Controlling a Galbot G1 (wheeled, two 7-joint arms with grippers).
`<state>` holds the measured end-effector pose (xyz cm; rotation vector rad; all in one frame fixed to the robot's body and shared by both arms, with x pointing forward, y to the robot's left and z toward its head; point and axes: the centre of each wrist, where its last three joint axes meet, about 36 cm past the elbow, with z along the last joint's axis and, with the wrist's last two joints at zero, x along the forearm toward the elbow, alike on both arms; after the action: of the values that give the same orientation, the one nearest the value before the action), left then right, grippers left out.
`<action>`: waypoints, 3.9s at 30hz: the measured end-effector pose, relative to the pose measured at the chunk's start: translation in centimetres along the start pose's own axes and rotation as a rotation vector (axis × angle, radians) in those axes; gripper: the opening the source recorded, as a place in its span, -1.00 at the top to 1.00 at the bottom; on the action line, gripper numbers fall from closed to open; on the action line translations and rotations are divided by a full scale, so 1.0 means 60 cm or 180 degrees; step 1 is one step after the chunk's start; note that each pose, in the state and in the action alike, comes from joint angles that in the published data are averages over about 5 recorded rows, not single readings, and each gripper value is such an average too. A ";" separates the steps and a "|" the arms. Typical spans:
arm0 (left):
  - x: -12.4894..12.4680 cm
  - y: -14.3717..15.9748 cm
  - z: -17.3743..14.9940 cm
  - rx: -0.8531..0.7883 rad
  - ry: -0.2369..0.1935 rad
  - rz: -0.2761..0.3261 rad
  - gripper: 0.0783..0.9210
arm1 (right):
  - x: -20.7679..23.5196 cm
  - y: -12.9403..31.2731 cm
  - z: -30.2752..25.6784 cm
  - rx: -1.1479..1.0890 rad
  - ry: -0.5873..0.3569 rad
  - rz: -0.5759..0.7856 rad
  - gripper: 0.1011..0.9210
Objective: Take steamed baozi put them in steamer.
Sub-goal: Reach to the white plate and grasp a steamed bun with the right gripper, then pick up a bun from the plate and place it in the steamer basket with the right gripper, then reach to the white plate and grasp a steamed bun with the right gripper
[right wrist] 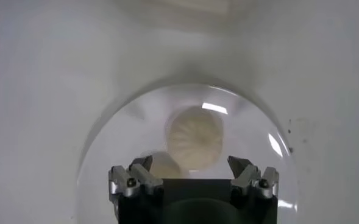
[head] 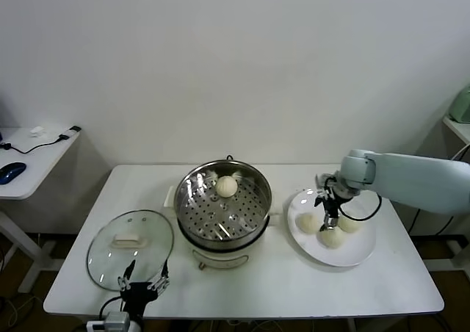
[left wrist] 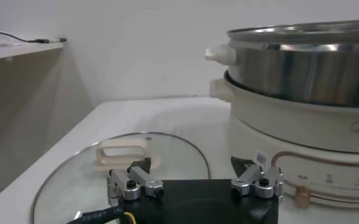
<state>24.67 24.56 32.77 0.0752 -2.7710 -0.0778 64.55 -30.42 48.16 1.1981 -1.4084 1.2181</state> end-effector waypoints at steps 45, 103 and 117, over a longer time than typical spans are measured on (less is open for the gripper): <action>0.007 -0.007 -0.017 -0.0066 -0.0078 0.0072 -0.77 | 0.363 -0.038 -0.206 0.0338 -0.0833 0.0324 -0.37; 0.004 0.004 -0.032 -0.0042 -0.0120 0.0054 -0.77 | 0.321 -0.047 -0.200 0.0724 -0.0560 0.0112 -0.76; 0.001 0.007 -0.022 -0.0024 -0.0075 0.0006 -0.77 | 0.196 0.031 0.050 0.0247 -0.0077 -0.0169 -0.76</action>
<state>25.08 24.92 34.06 0.0702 -2.7941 -0.0893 61.05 -34.59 59.16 1.2993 -1.3492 1.2349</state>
